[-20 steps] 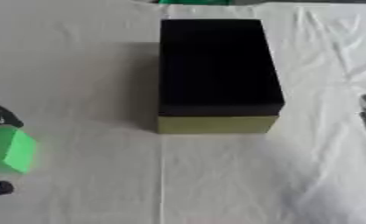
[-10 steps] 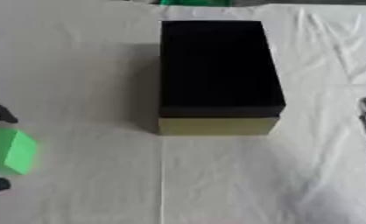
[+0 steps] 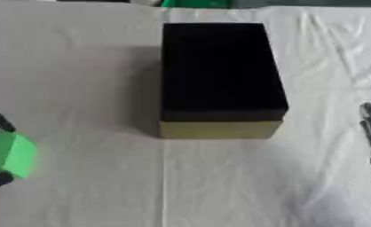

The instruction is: Pick up objects on the table and place them in the box.

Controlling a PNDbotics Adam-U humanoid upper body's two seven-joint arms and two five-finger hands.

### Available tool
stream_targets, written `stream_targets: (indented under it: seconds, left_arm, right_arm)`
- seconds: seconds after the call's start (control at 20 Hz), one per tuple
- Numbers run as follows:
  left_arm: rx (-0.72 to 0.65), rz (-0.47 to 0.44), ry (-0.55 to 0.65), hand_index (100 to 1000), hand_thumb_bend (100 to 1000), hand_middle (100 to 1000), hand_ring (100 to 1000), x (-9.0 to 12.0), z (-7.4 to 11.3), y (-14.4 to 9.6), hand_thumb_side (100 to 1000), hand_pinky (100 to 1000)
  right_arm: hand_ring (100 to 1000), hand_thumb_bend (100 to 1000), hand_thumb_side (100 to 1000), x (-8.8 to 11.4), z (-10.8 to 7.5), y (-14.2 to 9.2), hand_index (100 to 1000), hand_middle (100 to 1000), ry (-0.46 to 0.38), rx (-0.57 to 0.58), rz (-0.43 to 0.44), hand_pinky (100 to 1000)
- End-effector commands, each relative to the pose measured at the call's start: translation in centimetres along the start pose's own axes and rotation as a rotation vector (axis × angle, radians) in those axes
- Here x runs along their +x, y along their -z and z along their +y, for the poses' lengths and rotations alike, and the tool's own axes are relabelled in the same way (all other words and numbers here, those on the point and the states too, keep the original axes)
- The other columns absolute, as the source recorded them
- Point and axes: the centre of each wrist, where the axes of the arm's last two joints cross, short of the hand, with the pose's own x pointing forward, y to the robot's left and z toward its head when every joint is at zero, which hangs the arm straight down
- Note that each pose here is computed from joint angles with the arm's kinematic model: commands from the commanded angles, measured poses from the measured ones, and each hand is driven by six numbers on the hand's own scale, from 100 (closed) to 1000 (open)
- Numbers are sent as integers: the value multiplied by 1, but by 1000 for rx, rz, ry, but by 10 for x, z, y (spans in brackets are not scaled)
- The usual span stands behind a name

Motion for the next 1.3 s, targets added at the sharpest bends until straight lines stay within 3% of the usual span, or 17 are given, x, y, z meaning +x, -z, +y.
stream_targets:
  seconds: [0.05, 0.5, 0.7, 0.9, 1.15, 1.3]
  left_arm:
    - [29, 0, 9, 773, 407, 726, 743, -2, 8, -3, 371, 701]
    - [84, 37, 61, 690, 156, 634, 634, -7, 4, 3, 318, 574]
    - [126, 10, 73, 728, 203, 679, 668, 0, 10, -9, 350, 603]
    - [167, 1, 76, 720, 176, 668, 657, 5, 21, -27, 360, 593]
    - [288, -48, 107, 714, 144, 658, 643, 8, 42, -32, 367, 583]
    - [290, -97, 110, 728, 150, 674, 656, 13, 50, -33, 382, 591]
  right_arm:
    - [784, 100, 1000, 6, -2, 5, 817, 805, 4, 4, -27, 866]
    - [785, 100, 1000, 6, -2, 4, 818, 805, 16, -1, -19, 866]
    - [785, 100, 1000, 5, -3, 2, 818, 805, 11, -3, -13, 867]
    - [785, 100, 1000, 5, -4, 2, 818, 805, 8, -3, -12, 867]
    - [785, 100, 1000, 5, -4, 2, 818, 805, 4, -2, -10, 867]
    - [786, 100, 1000, 5, -4, 2, 819, 805, 3, 2, -11, 868]
